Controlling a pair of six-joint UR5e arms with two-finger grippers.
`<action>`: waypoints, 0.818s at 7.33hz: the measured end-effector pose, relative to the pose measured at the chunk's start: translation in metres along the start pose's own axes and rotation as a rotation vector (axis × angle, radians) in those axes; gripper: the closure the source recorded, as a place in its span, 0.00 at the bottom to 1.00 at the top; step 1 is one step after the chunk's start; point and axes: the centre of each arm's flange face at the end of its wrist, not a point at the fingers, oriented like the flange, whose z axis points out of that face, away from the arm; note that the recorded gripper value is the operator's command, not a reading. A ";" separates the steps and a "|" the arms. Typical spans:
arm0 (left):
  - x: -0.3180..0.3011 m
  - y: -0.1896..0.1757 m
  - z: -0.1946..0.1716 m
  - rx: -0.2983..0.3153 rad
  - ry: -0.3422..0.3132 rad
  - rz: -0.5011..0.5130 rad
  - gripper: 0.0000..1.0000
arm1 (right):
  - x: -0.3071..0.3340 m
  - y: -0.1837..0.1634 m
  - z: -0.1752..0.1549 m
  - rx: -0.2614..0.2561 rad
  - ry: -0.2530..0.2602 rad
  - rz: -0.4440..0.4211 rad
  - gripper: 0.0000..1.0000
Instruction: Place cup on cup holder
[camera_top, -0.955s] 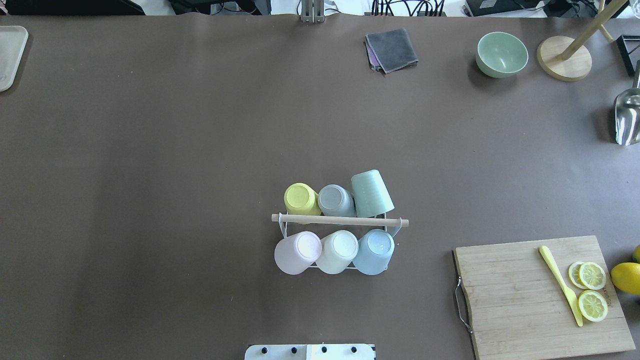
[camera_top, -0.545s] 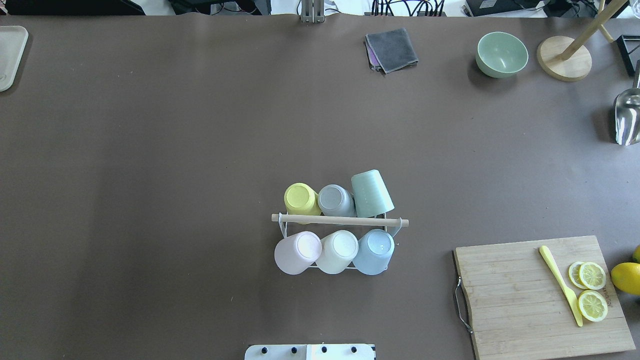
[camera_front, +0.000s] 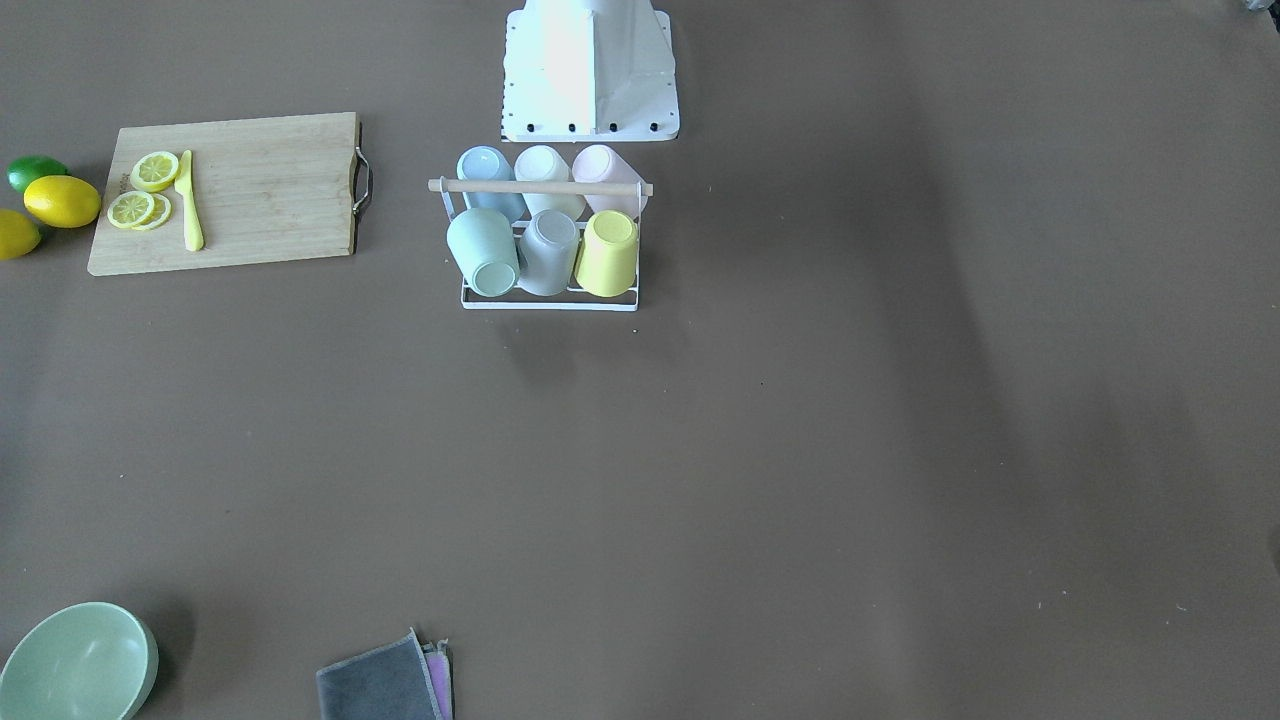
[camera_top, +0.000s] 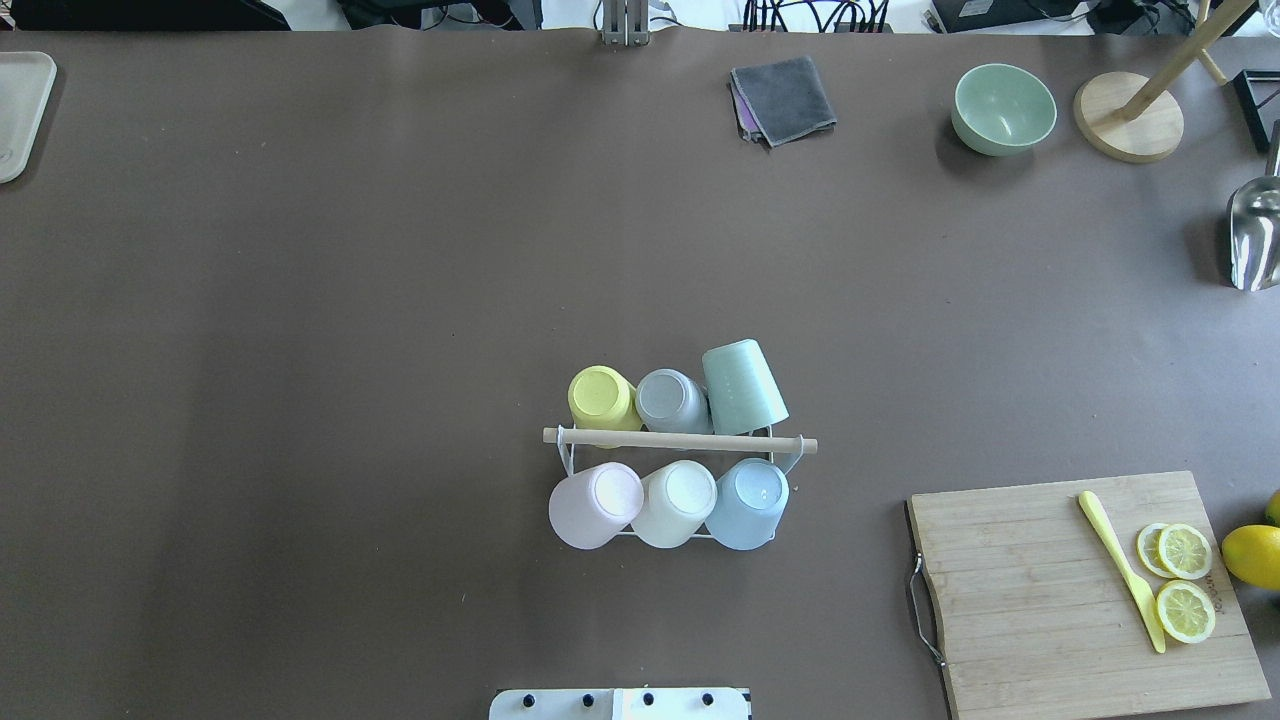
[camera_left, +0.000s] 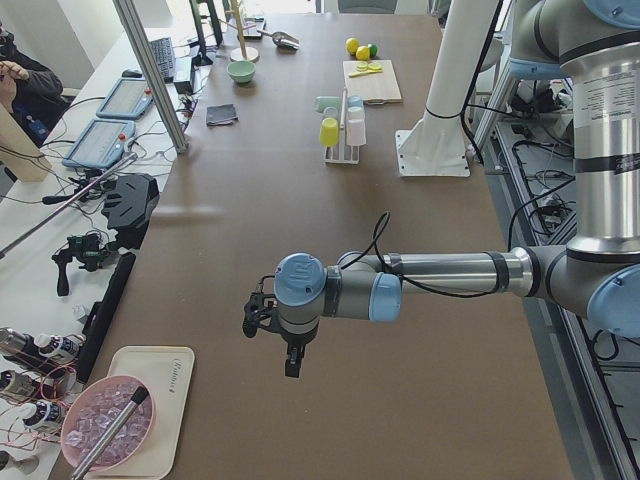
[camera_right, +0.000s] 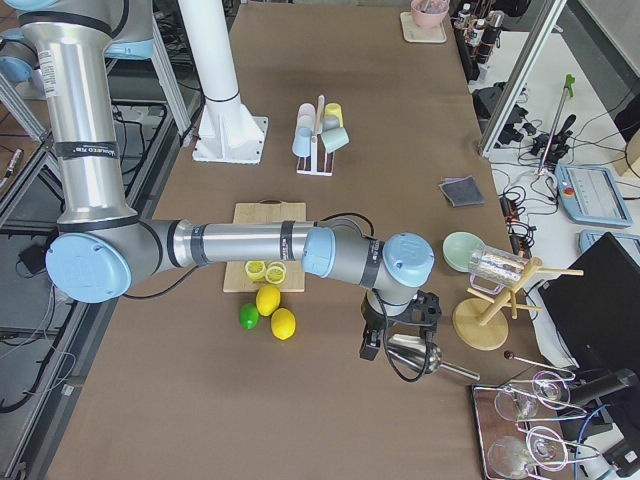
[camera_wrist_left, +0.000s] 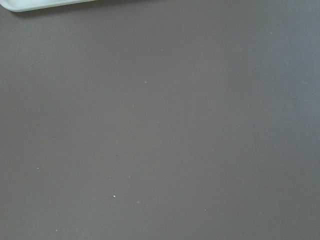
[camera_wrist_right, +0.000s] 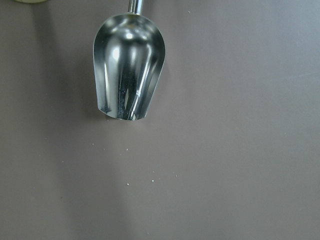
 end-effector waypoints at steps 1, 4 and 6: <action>0.000 0.000 0.000 0.001 0.000 0.001 0.01 | 0.004 0.005 0.003 -0.004 0.003 0.006 0.00; -0.001 0.000 0.001 -0.002 -0.001 -0.002 0.01 | 0.011 0.012 0.010 -0.013 0.002 0.016 0.00; -0.001 0.001 0.001 -0.004 0.000 -0.003 0.01 | 0.010 0.013 0.009 -0.009 0.001 0.014 0.00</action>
